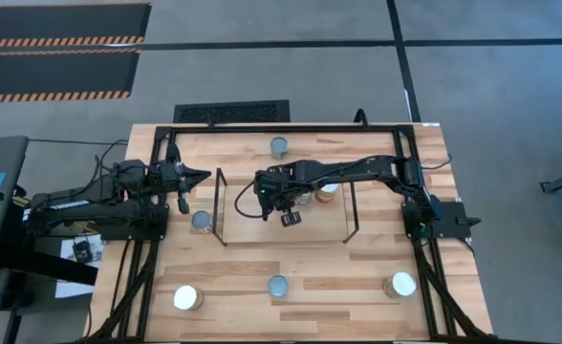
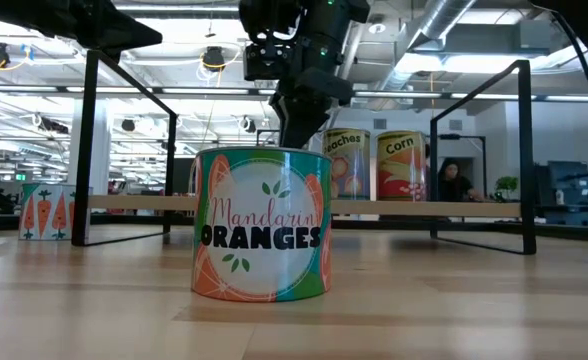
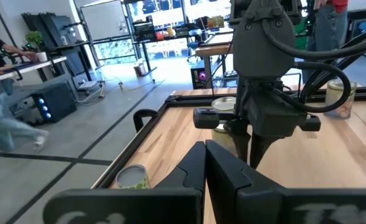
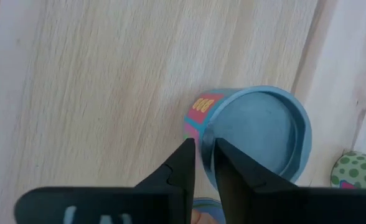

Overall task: Pick and place cans onto a shelf
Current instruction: Put the small canned corn on the shelf, then put the canned green peas on the shelf

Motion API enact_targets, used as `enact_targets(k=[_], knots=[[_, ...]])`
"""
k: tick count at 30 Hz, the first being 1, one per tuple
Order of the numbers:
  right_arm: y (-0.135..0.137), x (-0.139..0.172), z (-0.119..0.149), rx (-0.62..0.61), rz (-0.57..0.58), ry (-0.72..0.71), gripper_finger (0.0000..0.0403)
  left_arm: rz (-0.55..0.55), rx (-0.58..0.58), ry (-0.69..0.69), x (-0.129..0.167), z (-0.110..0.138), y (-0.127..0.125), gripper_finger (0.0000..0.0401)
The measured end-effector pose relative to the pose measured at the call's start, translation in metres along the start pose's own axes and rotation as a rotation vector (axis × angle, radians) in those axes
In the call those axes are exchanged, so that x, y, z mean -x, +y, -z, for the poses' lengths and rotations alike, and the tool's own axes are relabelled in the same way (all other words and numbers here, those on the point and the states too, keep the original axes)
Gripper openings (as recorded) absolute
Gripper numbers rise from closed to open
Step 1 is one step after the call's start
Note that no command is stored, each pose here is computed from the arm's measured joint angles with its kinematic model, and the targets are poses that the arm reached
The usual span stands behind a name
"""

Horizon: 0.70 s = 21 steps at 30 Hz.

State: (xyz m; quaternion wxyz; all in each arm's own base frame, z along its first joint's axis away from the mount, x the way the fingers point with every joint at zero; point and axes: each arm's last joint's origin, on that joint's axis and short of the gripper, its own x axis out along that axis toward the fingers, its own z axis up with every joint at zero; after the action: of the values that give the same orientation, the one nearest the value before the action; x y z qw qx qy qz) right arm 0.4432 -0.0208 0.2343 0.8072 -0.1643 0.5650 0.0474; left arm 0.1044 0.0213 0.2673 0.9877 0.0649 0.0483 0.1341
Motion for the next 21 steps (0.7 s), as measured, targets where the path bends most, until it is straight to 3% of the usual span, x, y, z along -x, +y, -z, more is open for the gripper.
enact_targets(k=[12,21], knots=[[-0.003,0.001,0.001,-0.03,0.016,0.008,0.0084,0.001,-0.001,0.007,0.0,0.001,0.0,0.0],[-0.009,0.028,-0.01,-0.019,0.028,-0.025,0.0084,0.001,-0.002,0.008,0.0,0.001,0.0,0.0]])
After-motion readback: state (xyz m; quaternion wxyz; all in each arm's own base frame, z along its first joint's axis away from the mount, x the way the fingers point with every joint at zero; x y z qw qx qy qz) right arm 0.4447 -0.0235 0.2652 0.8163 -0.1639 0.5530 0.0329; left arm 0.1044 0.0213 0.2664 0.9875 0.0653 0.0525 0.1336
